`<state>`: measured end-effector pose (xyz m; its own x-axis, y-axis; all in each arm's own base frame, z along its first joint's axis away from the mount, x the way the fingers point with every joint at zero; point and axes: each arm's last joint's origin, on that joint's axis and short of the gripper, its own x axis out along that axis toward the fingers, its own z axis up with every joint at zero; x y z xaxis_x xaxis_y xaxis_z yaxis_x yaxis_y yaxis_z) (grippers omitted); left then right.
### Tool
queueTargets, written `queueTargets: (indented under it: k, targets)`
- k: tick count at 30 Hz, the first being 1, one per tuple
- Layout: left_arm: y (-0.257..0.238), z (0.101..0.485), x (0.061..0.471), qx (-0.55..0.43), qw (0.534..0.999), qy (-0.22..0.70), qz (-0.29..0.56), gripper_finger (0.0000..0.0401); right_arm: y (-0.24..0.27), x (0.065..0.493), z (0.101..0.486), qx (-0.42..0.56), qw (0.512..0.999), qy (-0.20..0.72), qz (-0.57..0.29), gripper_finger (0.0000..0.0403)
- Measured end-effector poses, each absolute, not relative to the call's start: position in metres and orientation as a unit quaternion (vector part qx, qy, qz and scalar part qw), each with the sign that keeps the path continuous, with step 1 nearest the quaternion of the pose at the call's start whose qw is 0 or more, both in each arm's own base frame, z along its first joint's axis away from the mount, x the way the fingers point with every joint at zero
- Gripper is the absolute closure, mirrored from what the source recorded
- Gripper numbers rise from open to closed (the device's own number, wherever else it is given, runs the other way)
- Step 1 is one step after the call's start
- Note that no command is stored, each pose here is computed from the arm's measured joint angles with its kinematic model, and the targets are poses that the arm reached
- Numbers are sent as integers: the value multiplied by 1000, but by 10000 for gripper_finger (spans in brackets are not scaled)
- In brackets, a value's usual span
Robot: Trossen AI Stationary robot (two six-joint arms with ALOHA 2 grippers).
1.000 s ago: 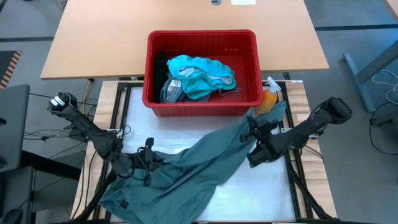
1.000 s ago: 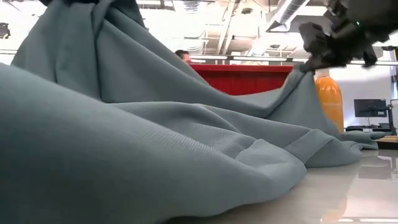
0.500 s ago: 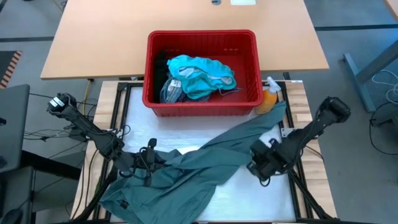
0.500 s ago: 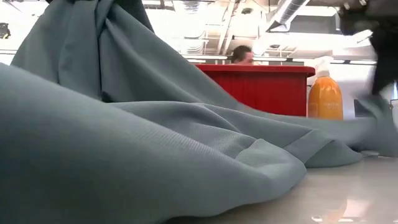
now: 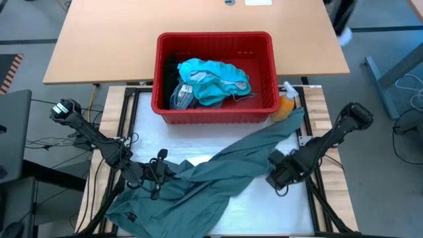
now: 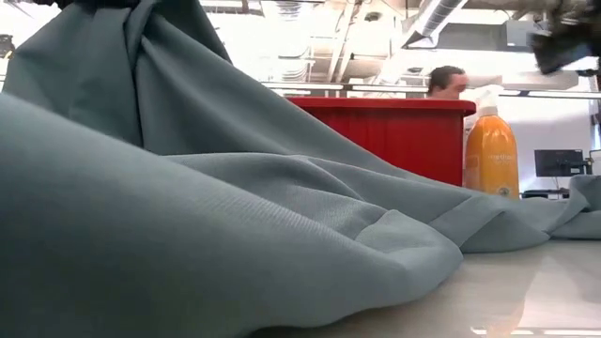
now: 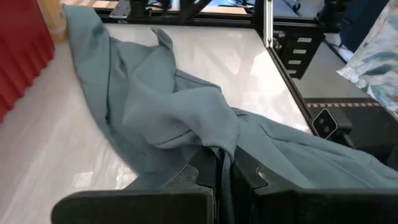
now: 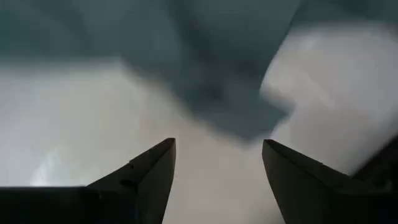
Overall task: Fold Laundry from Bin
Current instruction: Fold the light blue pants
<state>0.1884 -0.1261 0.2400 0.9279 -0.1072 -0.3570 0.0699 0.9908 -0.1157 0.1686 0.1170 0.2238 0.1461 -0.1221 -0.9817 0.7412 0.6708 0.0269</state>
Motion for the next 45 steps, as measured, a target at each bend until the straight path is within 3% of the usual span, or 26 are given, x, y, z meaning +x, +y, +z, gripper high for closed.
queueTargets:
  k: [4,10,20,26,31,39,45]
  targets:
    - [-126,240,188,-60,979,189,-51,401,96,170,238,298,747,475,-357,133]
    - [-127,239,188,-65,978,191,-54,401,61,183,212,291,716,468,-429,133]
    - [-127,238,187,-63,976,198,-59,401,45,188,166,317,716,490,-384,133]
    - [-127,237,187,-62,976,201,-59,401,45,188,158,319,727,484,-367,138]
    - [-127,237,187,-64,976,201,-58,401,45,187,158,308,730,491,-363,195]
    - [-127,237,187,-72,975,202,-57,401,43,186,158,280,735,508,-351,381]
    - [-127,237,187,-74,975,202,-57,401,43,188,184,250,731,527,-355,376]
